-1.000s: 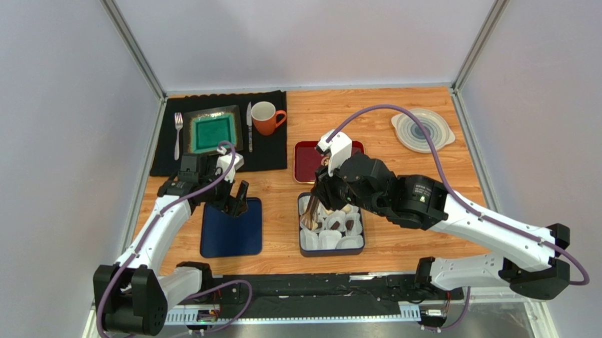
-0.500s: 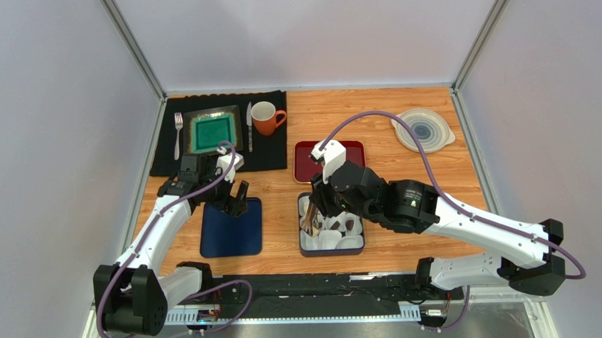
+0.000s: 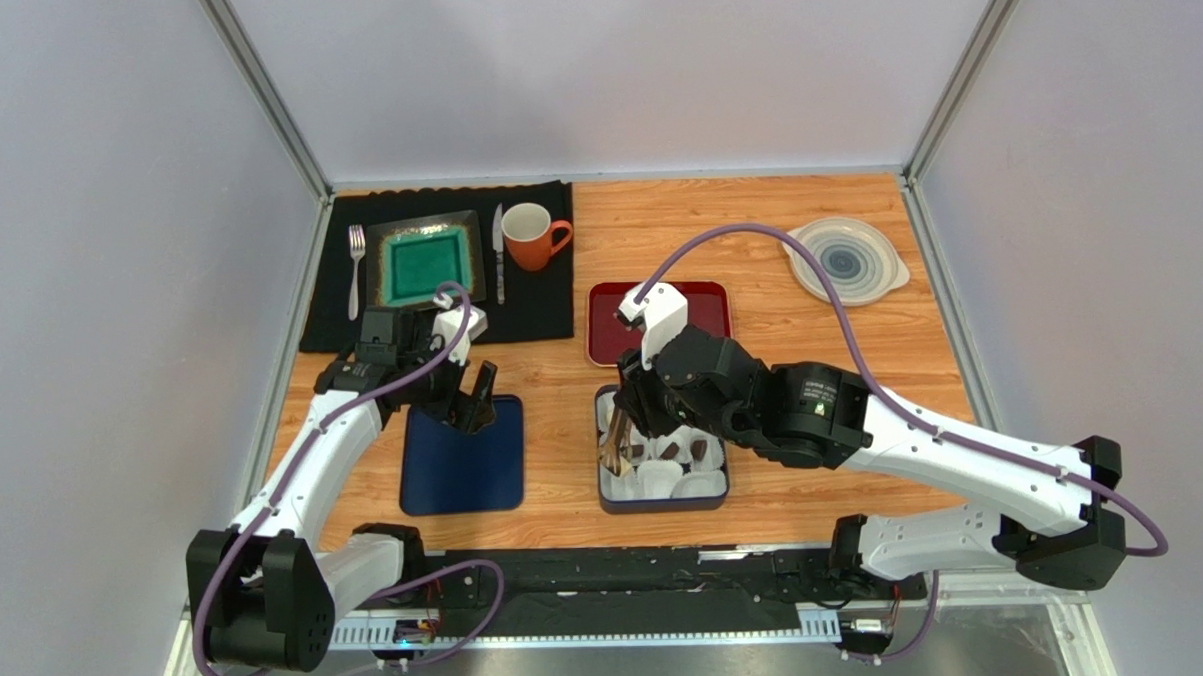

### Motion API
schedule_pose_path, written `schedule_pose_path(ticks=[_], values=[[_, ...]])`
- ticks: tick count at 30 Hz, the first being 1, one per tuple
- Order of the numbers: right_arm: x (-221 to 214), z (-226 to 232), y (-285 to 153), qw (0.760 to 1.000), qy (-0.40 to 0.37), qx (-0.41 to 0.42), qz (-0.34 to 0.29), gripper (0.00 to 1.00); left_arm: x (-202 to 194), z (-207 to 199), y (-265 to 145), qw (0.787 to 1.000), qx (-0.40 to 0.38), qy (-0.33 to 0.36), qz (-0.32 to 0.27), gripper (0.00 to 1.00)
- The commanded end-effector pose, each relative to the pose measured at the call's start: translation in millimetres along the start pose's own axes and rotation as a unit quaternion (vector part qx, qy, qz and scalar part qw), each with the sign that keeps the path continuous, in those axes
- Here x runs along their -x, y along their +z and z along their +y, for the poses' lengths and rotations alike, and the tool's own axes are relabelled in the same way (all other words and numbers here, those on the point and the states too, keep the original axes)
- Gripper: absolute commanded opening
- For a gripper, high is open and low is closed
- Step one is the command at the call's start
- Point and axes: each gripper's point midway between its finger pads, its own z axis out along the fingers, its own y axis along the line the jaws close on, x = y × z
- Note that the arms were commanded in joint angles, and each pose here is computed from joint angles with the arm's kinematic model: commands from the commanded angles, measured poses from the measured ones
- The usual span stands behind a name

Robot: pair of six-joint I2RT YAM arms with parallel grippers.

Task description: Pack the chocolate

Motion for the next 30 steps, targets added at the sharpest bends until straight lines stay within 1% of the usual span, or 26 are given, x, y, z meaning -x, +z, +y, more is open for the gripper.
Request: schedule_pose_path(ticks=[1, 11, 19, 21, 24, 25, 26, 27, 30], values=[[15.8, 8.0, -1.5, 0.999, 0.021, 0.010, -0.032, 0.26, 20.9, 1.5, -9.1, 0.999, 0.004, 0.013, -0.032, 0.99], [17.3, 8.8, -2.1, 0.999, 0.023, 0.010, -0.034, 0.34, 21.7, 1.9, -10.2, 0.999, 0.006, 0.015, -0.033, 0.99], [18.0, 7.1, -3.7, 0.999, 0.024, 0.005, -0.035, 0.37, 22.8, 2.0, -11.7, 0.999, 0.007, 0.016, -0.035, 0.99], [20.4, 6.5, -4.7, 0.999, 0.024, 0.003, -0.039, 0.36, 22.8, 2.0, -11.7, 0.999, 0.007, 0.016, -0.035, 0.99], [28.9, 1.7, -9.0, 0.998, 0.023, -0.008, -0.053, 0.31, 22.9, 1.7, -12.3, 0.999, 0.008, 0.016, -0.035, 0.99], [29.6, -1.5, -10.5, 0.998, 0.019, -0.016, -0.054, 0.28, 22.9, 1.7, -12.3, 0.999, 0.007, 0.016, -0.035, 0.99], [31.8, -4.8, -10.1, 0.998, 0.012, -0.026, -0.055, 0.19, 23.3, 1.9, -12.9, 0.999, 0.008, 0.016, -0.036, 0.99], [38.4, -10.3, -12.6, 0.997, 0.011, -0.041, -0.064, 0.15, 23.0, 1.9, -12.6, 0.999, 0.008, 0.015, -0.036, 0.99], [45.9, -21.5, -15.0, 0.995, -0.002, -0.066, -0.072, 0.12, 23.7, 1.8, -13.4, 0.999, 0.009, 0.017, -0.037, 0.99]])
